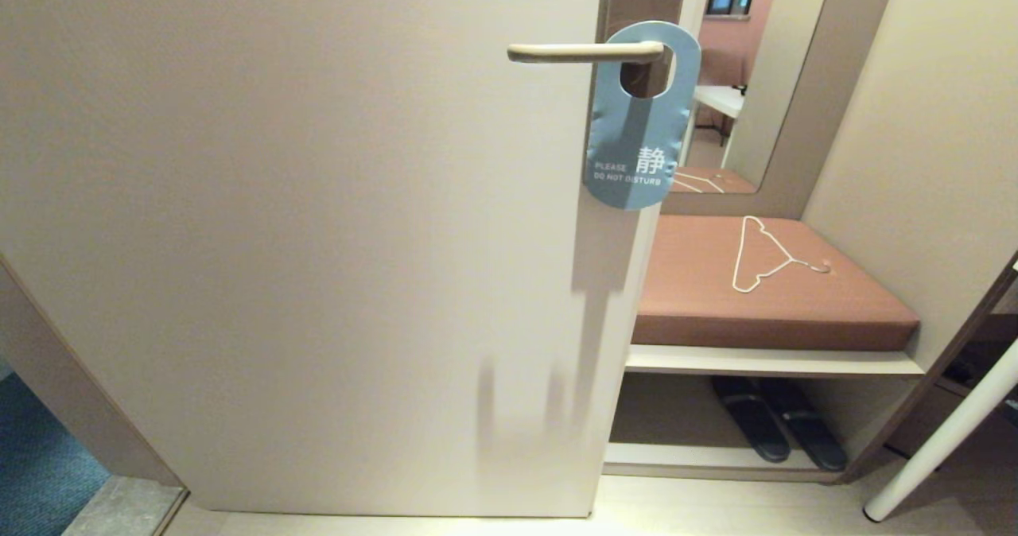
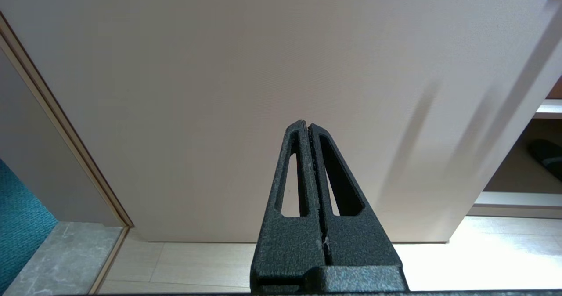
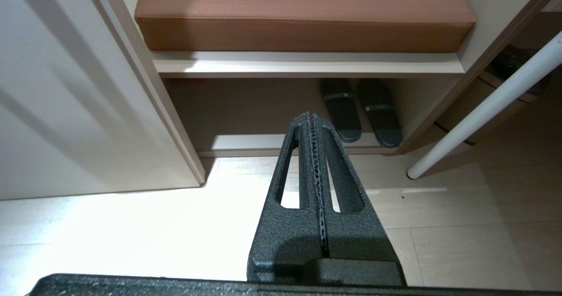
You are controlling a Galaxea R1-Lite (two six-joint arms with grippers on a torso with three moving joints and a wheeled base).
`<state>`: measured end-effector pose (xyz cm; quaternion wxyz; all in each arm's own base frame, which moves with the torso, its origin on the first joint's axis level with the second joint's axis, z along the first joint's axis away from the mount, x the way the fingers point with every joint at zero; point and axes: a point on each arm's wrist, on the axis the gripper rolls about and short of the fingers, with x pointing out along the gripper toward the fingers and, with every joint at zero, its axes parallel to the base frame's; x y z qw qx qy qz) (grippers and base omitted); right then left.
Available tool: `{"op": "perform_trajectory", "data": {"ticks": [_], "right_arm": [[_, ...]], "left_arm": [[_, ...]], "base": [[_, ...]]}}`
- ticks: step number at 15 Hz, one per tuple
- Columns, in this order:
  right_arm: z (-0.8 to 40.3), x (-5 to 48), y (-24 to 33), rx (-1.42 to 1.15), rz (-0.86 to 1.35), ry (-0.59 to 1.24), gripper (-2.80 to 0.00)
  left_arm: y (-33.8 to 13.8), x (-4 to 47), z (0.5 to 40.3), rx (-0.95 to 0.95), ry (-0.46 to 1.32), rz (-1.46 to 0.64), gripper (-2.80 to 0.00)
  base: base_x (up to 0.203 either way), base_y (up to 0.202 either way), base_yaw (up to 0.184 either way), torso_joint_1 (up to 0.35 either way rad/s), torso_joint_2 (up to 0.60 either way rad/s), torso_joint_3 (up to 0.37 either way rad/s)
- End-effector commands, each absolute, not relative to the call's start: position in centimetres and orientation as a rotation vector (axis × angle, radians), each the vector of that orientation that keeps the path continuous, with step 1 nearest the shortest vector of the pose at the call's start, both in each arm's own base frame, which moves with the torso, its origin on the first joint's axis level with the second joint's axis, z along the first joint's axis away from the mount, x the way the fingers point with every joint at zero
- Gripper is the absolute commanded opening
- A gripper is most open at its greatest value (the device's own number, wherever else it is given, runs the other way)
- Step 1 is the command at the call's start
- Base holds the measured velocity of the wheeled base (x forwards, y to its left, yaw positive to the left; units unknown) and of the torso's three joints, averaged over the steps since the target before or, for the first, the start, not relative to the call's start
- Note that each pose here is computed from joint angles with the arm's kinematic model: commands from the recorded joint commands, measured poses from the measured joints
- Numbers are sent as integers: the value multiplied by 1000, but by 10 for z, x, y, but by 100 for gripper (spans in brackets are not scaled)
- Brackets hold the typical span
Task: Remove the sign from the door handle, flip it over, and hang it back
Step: Take down the sign
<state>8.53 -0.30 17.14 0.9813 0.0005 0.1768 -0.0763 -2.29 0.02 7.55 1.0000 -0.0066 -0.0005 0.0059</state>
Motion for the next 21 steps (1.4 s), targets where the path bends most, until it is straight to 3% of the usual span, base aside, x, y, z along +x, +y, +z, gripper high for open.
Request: {"op": "perform_trajectory", "data": {"ticks": [1,4,9,17,21], "right_arm": [[171,85,-3,0,-151,354,-280],[184,90,-2,6,-102,324,-280],[249,121,1,-18,15,205,-280],[259,163,11,20,599,146,-280],[263,192,-12,63,885,121,-280]], "left_arm": [[0,-23,75,-14,0,12,-280],[0,-23,75,-14,0,14,-280],[0,-23,75,-14,0,14,-280],[0,-23,75,-14,0,12,-280],[0,-23,75,-14,0,12,-280]], "base": [[0,0,0,0,0,0],[0,0,0,0,0,0],[0,0,0,0,0,0],[0,0,0,0,0,0],[0,0,0,0,0,0]]}}
